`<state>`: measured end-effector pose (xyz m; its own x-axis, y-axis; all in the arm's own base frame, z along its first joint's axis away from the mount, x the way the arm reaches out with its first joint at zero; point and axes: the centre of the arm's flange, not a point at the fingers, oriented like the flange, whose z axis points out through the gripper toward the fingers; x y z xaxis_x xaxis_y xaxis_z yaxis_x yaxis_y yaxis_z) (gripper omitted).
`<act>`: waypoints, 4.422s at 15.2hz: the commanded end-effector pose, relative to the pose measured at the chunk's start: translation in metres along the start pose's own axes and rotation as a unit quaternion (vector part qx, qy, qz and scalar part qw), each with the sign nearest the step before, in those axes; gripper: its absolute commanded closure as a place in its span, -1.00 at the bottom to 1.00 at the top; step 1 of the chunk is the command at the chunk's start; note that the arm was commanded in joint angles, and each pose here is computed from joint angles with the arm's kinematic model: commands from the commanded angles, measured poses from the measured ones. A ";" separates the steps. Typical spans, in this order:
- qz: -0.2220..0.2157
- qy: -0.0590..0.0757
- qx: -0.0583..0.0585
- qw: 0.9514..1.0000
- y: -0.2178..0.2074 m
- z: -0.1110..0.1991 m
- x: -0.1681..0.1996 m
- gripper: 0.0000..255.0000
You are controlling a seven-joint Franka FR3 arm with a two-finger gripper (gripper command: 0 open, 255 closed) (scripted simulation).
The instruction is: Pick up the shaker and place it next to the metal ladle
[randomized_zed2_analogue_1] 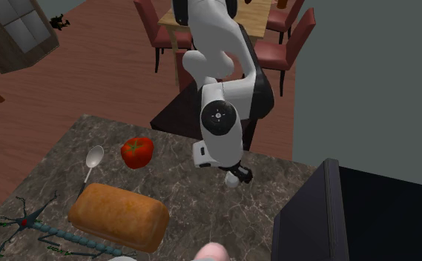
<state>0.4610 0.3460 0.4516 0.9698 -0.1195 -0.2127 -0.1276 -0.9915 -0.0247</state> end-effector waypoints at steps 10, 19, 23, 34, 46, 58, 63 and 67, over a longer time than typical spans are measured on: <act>0.001 0.000 0.001 1.000 -0.003 0.033 0.002 -1.00; 0.001 0.000 0.001 1.000 -0.003 0.033 0.002 1.00; 0.001 0.000 0.001 1.000 -0.003 0.033 0.002 1.00; 0.001 0.000 0.001 1.000 -0.004 -0.019 -0.009 1.00; 0.001 0.000 0.001 1.000 -0.006 -0.080 -0.022 1.00; 0.001 0.000 0.001 1.000 -0.007 -0.142 -0.036 1.00; 0.001 0.000 0.001 1.000 0.039 -0.144 -0.011 1.00; 0.001 0.000 0.001 1.000 0.085 -0.144 0.014 1.00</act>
<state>0.4912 0.2648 0.5895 0.9694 -0.1229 -0.2126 -0.1312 -0.9910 -0.0253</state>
